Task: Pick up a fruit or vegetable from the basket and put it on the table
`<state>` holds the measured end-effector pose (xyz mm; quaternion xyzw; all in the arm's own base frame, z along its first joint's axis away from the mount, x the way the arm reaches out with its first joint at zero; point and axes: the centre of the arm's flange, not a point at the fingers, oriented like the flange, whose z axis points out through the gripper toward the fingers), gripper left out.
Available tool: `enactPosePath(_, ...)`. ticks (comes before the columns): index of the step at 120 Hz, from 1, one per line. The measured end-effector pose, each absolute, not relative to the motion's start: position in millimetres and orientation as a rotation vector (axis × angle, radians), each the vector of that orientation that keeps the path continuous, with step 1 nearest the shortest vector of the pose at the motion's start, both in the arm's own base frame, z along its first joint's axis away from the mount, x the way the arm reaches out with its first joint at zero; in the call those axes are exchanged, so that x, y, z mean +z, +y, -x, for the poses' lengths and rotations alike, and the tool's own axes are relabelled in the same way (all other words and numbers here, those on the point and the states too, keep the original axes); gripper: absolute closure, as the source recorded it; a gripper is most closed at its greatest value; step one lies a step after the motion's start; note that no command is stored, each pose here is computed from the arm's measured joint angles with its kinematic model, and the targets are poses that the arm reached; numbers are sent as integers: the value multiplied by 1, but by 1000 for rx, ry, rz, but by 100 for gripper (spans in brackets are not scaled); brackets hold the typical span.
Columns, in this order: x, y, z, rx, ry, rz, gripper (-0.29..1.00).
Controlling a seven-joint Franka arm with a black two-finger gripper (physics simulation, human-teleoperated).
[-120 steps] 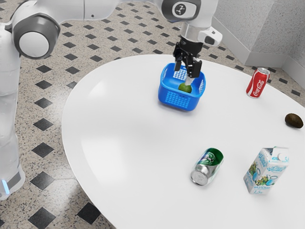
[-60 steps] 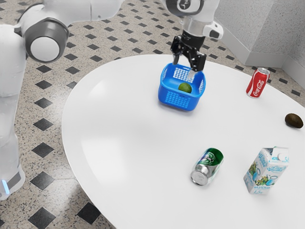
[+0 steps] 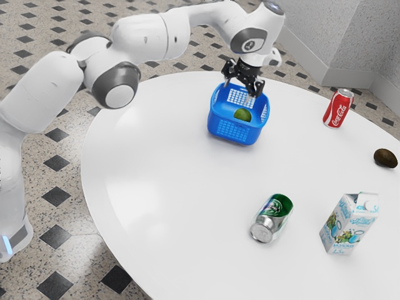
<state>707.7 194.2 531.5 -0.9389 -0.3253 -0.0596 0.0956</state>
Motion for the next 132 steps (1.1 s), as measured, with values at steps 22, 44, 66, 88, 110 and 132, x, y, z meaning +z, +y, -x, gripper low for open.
enactPosePath(22, 501, 206, -729, -246, -980, 2876, 0)
enactPosePath(44, 483, 207, -740, -285, -947, 2926, 0)
enactPosePath(66, 473, 208, -745, -302, -914, 2938, 0)
enactPosePath(88, 472, 216, -745, -319, -902, 2936, 0)
enactPosePath(110, 457, 220, -748, -306, -886, 2945, 0)
enactPosePath(132, 442, 228, -749, -297, -886, 2955, 0)
